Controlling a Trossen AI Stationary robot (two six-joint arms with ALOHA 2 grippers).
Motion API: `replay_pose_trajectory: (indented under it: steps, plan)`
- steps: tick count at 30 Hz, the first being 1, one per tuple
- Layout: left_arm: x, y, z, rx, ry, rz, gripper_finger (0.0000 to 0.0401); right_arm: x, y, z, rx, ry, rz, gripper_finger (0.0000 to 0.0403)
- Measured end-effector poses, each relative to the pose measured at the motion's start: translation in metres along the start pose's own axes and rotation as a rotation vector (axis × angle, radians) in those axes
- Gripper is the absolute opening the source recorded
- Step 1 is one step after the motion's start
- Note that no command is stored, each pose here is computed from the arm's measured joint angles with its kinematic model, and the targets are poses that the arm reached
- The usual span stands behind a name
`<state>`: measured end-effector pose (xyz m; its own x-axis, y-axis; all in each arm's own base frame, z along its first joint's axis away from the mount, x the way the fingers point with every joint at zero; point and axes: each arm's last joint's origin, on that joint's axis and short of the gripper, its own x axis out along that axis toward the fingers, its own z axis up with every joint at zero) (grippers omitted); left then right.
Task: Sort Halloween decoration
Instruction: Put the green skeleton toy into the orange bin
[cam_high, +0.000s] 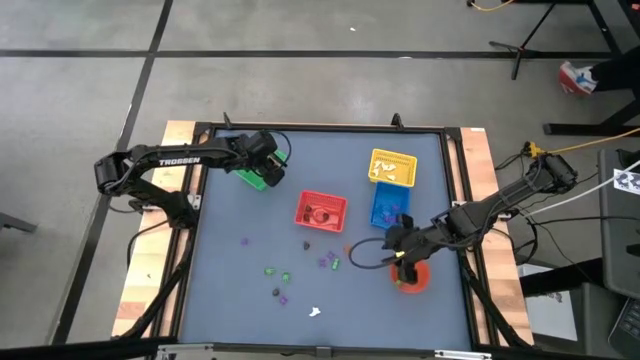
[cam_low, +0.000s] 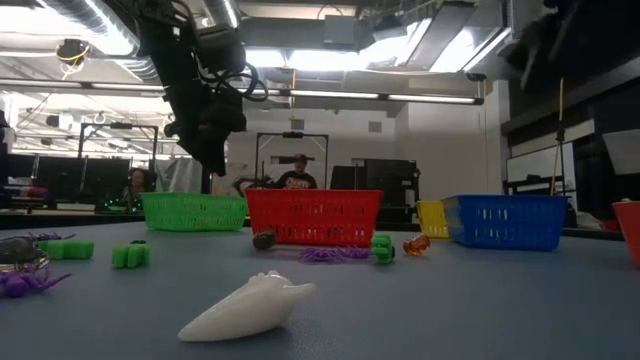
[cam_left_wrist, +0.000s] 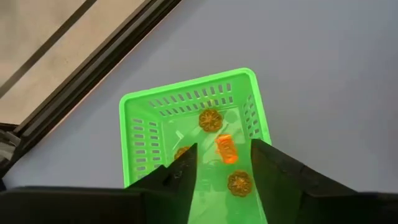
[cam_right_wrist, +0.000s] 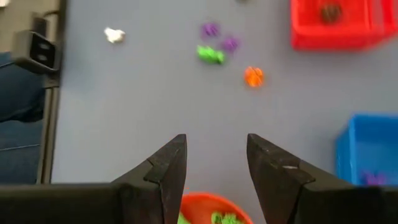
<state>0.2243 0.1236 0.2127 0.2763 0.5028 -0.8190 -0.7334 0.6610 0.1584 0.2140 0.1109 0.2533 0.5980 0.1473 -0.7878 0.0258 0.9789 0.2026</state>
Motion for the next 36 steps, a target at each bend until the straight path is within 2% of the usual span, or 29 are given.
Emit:
replay_pose_trajectory:
  steps: [7,13,17,24,28,31,36]
  plan:
    - [0.0,0.0,0.0,0.0,-0.001,-0.001,0.0179,-0.001,0.007,0.012,-0.196,-0.14,0.04,0.0167]
    - [0.0,0.0,0.0,0.0,-0.001,-0.001,0.0191,0.002,0.011,0.02,-0.382,-0.228,0.038,0.0167]
    - [0.0,0.0,0.0,-0.001,-0.003,-0.002,0.0192,0.018,0.017,0.025,-0.522,-0.259,0.037,0.0167]
    - [0.0,-0.001,0.001,-0.004,-0.011,-0.004,0.0192,0.066,0.027,0.026,-0.75,-0.253,0.01,0.0167]
    - [0.0,-0.001,0.001,-0.005,-0.015,-0.005,0.0192,0.094,0.025,0.025,-0.802,-0.237,0.0,0.0167]
    - [0.0,-0.001,0.001,-0.006,-0.015,-0.006,0.0192,0.11,0.017,0.029,-0.782,-0.238,0.005,0.0167]
    - [0.0,-0.001,0.001,-0.006,-0.015,-0.006,0.0192,0.13,-0.001,0.032,-0.748,-0.2,0.075,0.0167]
